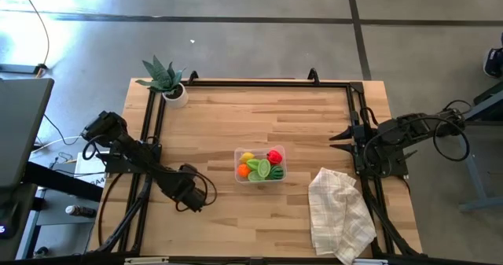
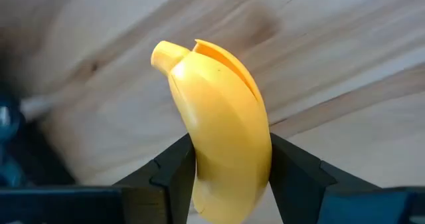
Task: Pick and placing Produce into tupperware
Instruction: Put the yellow banana into the transparent bin
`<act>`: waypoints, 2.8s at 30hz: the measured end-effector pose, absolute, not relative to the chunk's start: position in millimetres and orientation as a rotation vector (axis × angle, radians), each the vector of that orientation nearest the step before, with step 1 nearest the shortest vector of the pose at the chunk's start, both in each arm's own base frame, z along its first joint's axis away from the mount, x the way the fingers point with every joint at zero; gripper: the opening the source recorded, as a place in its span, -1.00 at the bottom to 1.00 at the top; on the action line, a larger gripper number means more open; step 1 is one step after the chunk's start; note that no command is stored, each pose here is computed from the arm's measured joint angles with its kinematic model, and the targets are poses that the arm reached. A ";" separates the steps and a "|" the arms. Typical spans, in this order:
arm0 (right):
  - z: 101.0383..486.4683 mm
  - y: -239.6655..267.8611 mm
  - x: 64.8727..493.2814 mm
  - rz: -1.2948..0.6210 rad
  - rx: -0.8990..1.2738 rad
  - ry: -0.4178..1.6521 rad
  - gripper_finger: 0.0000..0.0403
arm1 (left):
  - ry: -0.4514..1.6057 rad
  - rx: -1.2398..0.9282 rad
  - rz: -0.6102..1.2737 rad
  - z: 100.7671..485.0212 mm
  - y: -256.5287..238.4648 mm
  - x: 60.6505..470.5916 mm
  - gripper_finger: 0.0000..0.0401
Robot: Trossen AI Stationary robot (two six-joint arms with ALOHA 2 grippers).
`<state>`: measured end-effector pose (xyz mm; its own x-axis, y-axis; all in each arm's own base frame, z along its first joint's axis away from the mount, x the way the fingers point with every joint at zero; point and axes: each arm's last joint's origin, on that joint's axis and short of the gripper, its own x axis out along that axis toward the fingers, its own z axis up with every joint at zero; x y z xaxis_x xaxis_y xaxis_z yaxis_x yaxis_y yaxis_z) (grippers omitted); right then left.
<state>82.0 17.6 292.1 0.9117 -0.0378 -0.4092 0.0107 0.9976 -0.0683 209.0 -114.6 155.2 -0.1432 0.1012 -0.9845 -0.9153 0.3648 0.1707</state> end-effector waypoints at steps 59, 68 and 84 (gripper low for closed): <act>292.1 17.6 81.9 -0.025 -0.065 0.423 -0.58 | 1.172 -0.051 0.049 266.3 15.4 400.5 -0.20; 292.2 17.6 81.9 -0.025 -0.065 0.422 -0.58 | 1.277 -0.048 0.064 234.5 16.5 410.1 -0.20; 292.2 17.6 81.9 -0.025 -0.065 0.422 -0.58 | 1.363 -0.114 0.152 214.1 29.1 411.5 -0.20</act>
<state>81.9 17.6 292.2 0.9118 -0.0377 -0.4088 0.0108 0.9976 -0.0680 411.5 29.1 214.1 0.1986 0.0420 -0.9792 -0.1749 0.9846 0.0068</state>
